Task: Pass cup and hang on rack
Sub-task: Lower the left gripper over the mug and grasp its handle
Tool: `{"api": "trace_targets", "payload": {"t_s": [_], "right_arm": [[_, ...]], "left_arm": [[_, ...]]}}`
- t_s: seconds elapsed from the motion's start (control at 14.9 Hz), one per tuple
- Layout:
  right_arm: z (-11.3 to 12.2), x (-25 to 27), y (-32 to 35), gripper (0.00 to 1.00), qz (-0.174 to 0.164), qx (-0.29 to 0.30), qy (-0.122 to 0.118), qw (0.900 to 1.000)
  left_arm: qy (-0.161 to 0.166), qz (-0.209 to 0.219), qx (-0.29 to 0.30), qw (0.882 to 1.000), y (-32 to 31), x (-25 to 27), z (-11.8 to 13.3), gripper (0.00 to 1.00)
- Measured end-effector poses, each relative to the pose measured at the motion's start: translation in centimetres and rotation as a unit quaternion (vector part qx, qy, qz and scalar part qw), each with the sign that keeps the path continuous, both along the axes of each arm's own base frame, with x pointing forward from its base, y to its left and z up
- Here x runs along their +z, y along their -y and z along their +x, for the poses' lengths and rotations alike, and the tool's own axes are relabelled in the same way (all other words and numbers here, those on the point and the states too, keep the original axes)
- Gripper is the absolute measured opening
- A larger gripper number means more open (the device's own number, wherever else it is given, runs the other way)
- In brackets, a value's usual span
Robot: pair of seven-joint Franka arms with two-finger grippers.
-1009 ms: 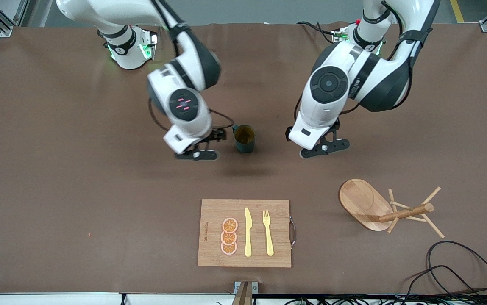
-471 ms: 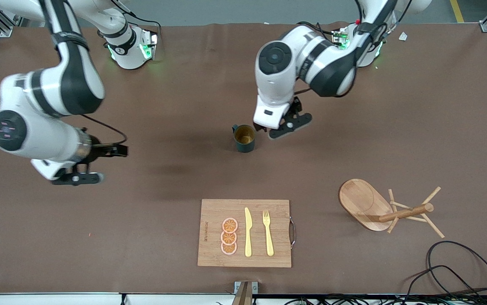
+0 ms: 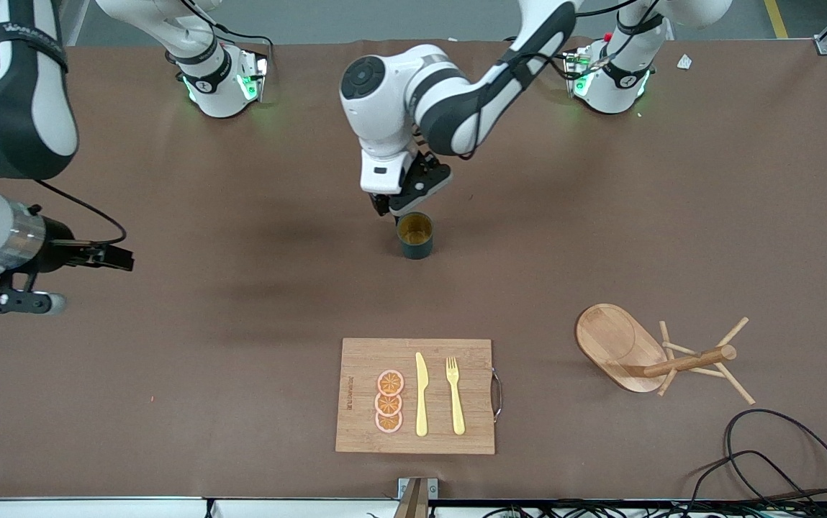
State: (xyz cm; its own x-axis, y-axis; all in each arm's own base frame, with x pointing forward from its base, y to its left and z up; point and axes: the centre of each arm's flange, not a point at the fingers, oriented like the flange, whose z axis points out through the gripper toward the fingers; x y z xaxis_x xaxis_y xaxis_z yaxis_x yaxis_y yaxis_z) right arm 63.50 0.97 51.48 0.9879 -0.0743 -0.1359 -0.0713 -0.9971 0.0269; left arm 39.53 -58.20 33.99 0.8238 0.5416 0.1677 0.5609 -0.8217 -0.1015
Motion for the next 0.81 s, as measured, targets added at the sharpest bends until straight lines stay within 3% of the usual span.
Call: {"api": "trace_targets", "payload": {"t_s": [0.47,0.81], "right_arm": [[-0.5,1.5,6.5,1.0,0.007,0.02,-0.006,1.0],[-0.5,1.4,6.3,1.0,0.008,0.024,-0.01,1.0]], "left_arm": [[0.111,0.02,0.082,0.99,5.7,-5.2,-4.7,0.93],[0.16,0.052,0.112,0.979,7.0,-10.8,-7.4,0.91]]}}
